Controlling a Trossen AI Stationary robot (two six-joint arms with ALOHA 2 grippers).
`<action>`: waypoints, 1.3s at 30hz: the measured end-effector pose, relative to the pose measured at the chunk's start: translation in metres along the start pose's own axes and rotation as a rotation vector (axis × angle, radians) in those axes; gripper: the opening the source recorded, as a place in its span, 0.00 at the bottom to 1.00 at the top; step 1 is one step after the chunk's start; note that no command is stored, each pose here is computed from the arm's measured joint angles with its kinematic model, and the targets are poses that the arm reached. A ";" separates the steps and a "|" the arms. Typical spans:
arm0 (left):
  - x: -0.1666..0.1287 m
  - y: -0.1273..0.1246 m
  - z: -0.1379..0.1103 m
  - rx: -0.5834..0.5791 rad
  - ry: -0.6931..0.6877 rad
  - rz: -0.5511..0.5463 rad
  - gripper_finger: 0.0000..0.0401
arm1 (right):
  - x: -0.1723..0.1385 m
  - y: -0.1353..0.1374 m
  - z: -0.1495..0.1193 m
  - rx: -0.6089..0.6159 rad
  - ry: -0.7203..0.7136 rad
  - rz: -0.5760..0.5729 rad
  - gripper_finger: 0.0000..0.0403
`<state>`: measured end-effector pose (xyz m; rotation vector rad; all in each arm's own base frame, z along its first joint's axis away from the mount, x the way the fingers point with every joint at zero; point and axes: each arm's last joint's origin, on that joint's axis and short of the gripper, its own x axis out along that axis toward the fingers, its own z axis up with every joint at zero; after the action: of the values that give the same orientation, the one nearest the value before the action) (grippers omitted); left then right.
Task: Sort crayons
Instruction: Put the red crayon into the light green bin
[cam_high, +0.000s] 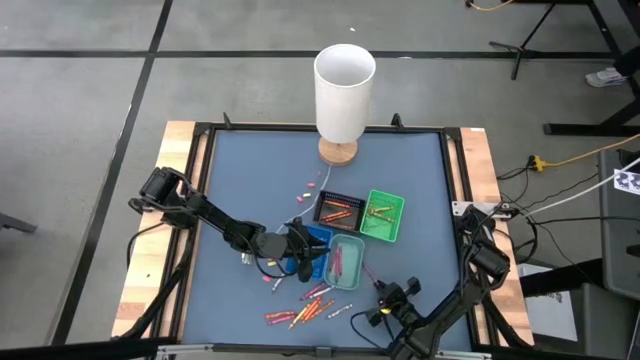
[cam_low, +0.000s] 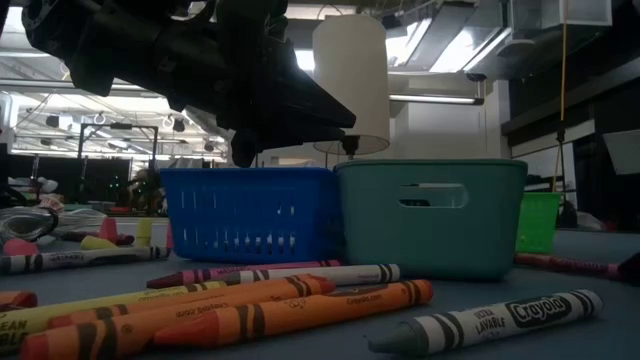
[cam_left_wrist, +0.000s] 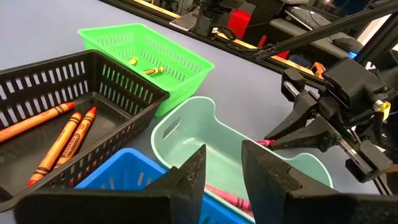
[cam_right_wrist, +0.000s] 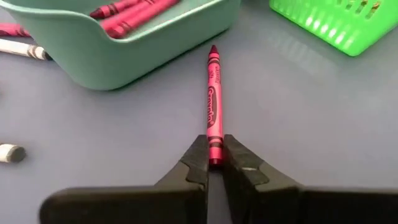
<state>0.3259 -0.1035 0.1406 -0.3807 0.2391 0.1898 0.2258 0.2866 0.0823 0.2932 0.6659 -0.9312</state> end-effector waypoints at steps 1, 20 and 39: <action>0.000 0.000 0.000 0.000 0.000 0.000 0.22 | -0.002 0.000 0.002 -0.010 0.004 -0.014 0.07; 0.000 0.000 0.001 0.118 -0.011 -0.002 0.22 | -0.050 0.011 0.053 -0.188 0.002 -0.112 0.07; -0.058 -0.003 0.069 0.344 0.057 -0.014 0.22 | -0.037 0.030 0.114 -0.406 -0.177 -0.011 0.07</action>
<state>0.2848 -0.0875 0.2197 -0.0459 0.3191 0.1208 0.2806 0.2701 0.1916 -0.1521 0.6764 -0.8000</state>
